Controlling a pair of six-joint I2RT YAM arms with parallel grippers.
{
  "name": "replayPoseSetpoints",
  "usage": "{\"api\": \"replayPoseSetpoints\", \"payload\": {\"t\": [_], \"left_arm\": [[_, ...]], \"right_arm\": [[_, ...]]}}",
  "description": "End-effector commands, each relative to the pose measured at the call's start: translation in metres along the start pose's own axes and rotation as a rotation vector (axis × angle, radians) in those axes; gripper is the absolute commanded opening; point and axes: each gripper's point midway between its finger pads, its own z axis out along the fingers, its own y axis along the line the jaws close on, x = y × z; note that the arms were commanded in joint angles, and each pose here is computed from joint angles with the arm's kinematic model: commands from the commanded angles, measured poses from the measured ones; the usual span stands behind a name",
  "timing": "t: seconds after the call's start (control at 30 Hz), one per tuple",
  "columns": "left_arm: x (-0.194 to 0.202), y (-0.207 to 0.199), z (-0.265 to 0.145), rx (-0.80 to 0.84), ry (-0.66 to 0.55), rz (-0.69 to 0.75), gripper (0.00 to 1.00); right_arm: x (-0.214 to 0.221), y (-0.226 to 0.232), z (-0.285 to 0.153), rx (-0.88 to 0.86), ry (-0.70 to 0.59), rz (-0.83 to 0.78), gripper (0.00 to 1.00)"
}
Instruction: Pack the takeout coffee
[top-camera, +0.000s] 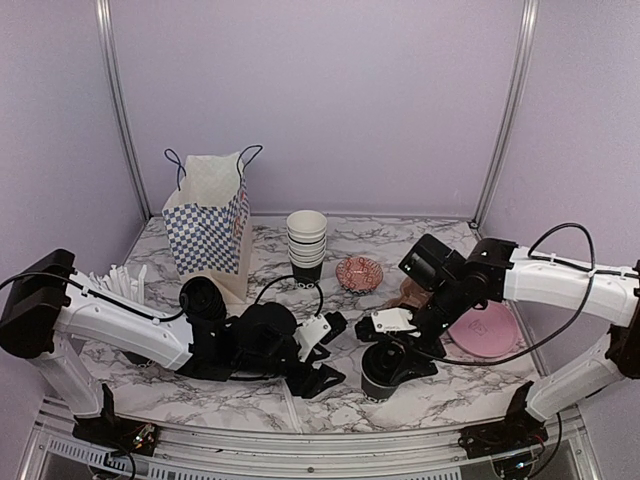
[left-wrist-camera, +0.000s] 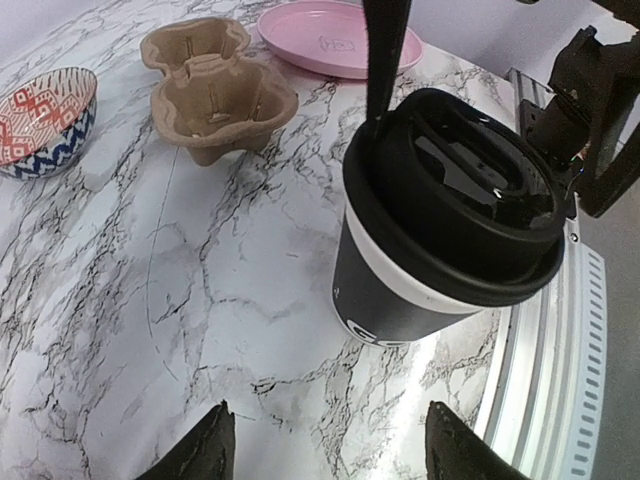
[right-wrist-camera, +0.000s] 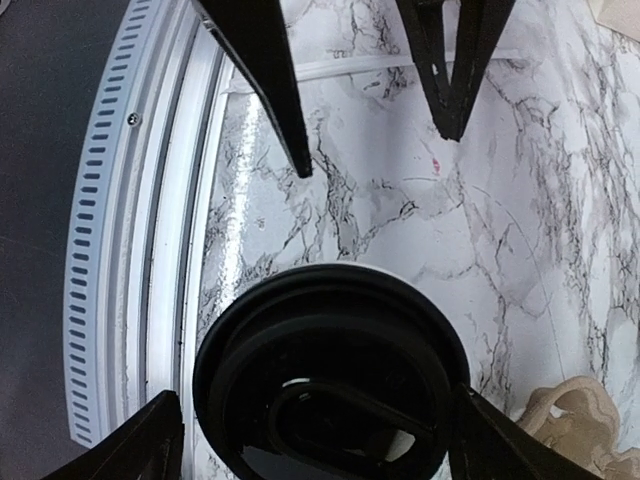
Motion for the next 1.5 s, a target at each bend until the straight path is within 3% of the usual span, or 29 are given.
{"api": "replayPoseSetpoints", "payload": {"t": [0.0, 0.17, 0.3, 0.43, 0.6, 0.9, 1.47], "left_arm": [[-0.016, -0.014, -0.003, 0.062, -0.069, 0.043, 0.66], [-0.011, -0.014, -0.009, 0.07, -0.079, 0.014, 0.66], [-0.004, -0.021, -0.016, 0.106, -0.111, 0.033, 0.65], [-0.003, -0.032, -0.021, 0.141, -0.208, 0.15, 0.64], [-0.01, -0.025, 0.0, 0.084, -0.242, 0.212, 0.54], [-0.035, -0.027, 0.014, 0.083, -0.36, 0.164, 0.35], [-0.042, -0.04, 0.016, 0.167, -0.388, 0.114, 0.31]], "right_arm": [[-0.003, -0.016, 0.004, 0.085, 0.032, -0.008, 0.85], [-0.007, -0.017, 0.007, 0.073, 0.028, -0.059, 0.71], [-0.01, -0.007, 0.006, 0.035, -0.005, -0.182, 0.65], [-0.01, 0.004, 0.003, 0.022, -0.042, -0.291, 0.64], [-0.011, 0.011, 0.004, -0.019, -0.054, -0.304, 0.63], [-0.011, 0.009, 0.012, -0.035, -0.055, -0.292, 0.63], [0.003, 0.011, 0.028, -0.085, 0.078, -0.235, 0.61]]}}
